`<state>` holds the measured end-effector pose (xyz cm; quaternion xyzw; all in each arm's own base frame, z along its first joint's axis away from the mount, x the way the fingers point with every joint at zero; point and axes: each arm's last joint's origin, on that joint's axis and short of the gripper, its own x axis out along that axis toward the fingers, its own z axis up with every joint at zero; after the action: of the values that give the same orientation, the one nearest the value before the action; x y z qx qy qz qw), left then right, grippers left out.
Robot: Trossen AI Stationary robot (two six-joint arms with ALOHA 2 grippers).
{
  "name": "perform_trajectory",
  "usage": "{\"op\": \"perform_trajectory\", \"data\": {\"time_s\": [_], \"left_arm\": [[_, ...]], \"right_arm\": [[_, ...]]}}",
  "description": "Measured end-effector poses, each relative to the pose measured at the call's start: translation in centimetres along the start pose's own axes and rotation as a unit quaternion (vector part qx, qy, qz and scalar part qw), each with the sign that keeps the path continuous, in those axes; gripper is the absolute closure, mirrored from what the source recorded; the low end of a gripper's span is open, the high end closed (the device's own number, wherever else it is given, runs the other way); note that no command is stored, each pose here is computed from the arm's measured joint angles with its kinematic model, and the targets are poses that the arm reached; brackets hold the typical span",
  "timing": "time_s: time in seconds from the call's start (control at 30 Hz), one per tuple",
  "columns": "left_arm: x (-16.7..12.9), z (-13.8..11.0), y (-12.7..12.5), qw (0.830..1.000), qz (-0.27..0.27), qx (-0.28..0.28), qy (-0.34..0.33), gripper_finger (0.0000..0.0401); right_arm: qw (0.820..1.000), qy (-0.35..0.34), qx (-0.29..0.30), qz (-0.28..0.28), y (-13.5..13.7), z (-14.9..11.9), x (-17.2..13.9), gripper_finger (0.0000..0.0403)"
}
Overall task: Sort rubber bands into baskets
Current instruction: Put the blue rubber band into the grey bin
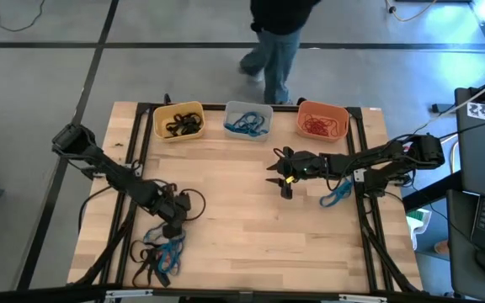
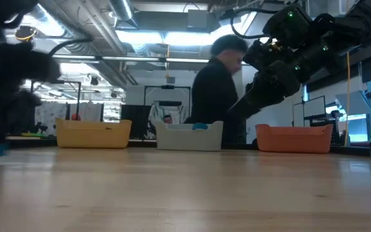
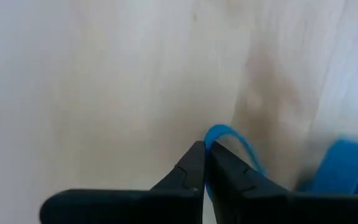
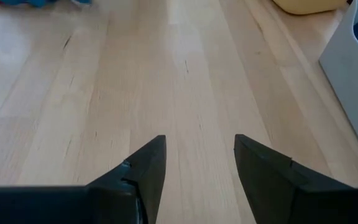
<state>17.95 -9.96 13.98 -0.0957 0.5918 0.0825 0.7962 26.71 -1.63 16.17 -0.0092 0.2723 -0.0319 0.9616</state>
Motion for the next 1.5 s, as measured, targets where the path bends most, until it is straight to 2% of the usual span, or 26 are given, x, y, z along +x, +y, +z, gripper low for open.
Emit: {"op": "perform_trajectory", "data": {"time_s": [0.23,0.37,0.5,0.6,0.7,0.93,1.13,1.23,1.5], "left_arm": [[-1.6,3.3,0.5,0.993,0.063,0.042,-0.092,0.0395],[-2.8,5.2,0.7,0.978,0.125,0.059,-0.156,0.0392],[-3.3,6.9,0.9,0.959,0.157,0.087,-0.218,0.0389],[-3.6,8.2,1.0,0.948,0.153,0.101,-0.261,0.0396],[-4.0,9.4,1.2,0.935,0.152,0.111,-0.301,0.0397],[-4.7,11.4,1.7,0.909,0.147,0.133,-0.366,0.0394],[-5.1,12.5,2.5,0.896,0.148,0.128,-0.398,0.0396],[-5.3,12.8,2.9,0.891,0.152,0.123,-0.410,0.0392],[-5.9,13.2,2.5,0.878,0.140,0.113,-0.443,0.0395]], "right_arm": [[1.000,0.000,0.000,0.000,0.0,0.0,0.0,0.0212],[1.000,-0.002,0.000,0.000,0.0,0.0,0.0,0.0212],[1.000,-0.022,0.001,-0.001,0.0,0.4,0.0,0.0212],[0.998,-0.053,0.036,-0.008,-0.1,1.0,-0.1,0.0211],[0.997,-0.057,0.053,-0.008,-0.1,1.1,-0.1,0.0196],[0.993,-0.101,0.068,-0.003,0.0,1.2,1.2,0.0091],[0.986,-0.139,0.042,0.081,1.2,2.5,3.2,0.0023],[0.985,-0.142,0.024,0.098,2.0,3.5,4.3,0.0011],[0.983,-0.165,-0.007,0.075,2.6,6.2,6.8,0.0008]]}}
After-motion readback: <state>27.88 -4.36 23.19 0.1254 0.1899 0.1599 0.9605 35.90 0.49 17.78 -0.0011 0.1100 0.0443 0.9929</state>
